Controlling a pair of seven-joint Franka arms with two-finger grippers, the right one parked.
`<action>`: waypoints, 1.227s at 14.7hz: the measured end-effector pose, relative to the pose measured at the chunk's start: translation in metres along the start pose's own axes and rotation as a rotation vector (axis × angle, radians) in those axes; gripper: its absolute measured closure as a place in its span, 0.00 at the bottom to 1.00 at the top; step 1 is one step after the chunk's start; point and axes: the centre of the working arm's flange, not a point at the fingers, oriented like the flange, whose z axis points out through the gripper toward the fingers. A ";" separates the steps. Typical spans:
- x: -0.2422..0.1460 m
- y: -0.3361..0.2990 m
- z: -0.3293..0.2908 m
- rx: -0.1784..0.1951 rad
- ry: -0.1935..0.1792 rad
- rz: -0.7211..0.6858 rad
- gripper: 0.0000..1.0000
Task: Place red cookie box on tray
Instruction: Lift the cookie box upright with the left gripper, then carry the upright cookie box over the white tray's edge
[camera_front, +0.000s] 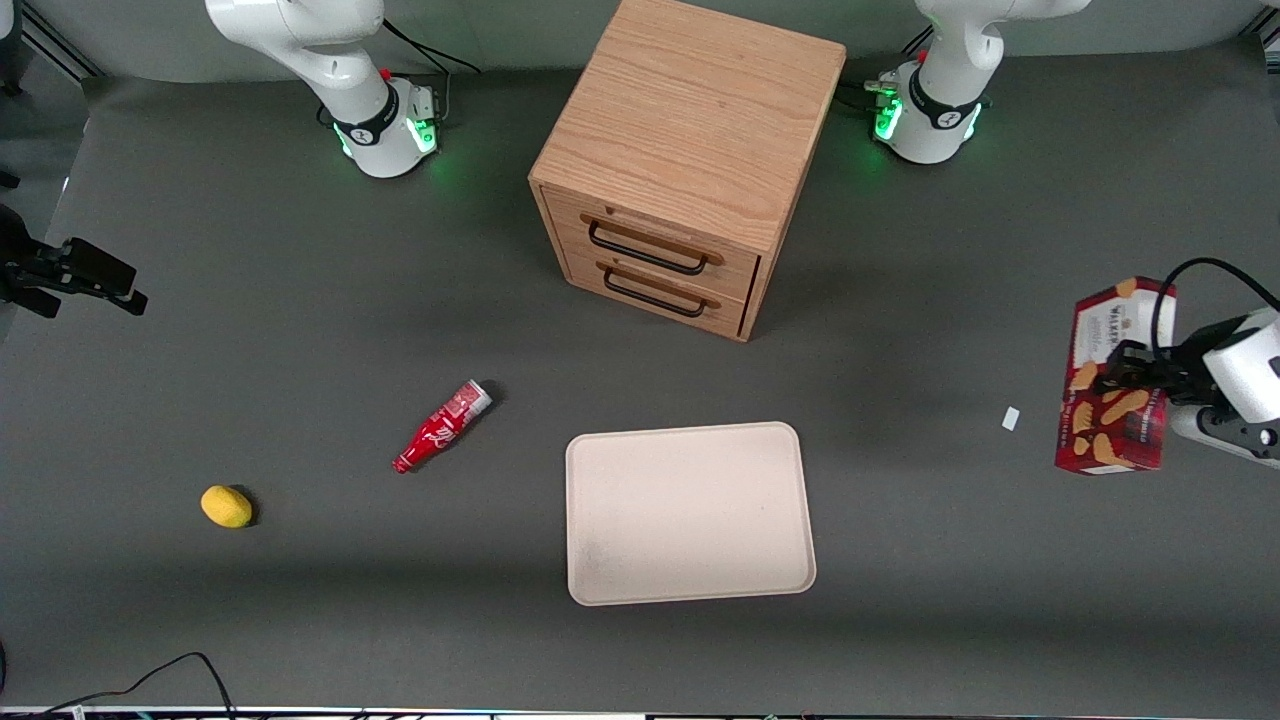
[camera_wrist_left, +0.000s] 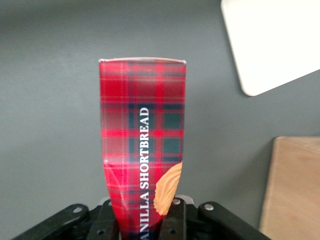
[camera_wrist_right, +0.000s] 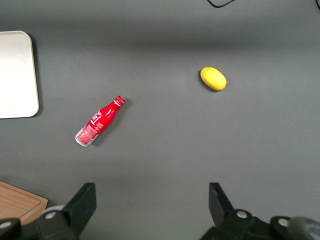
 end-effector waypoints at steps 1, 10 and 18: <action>0.006 0.028 -0.006 -0.006 0.002 -0.039 0.72; 0.071 0.221 0.075 0.025 0.095 -0.253 0.72; 0.127 0.232 0.233 0.055 0.183 -0.276 0.72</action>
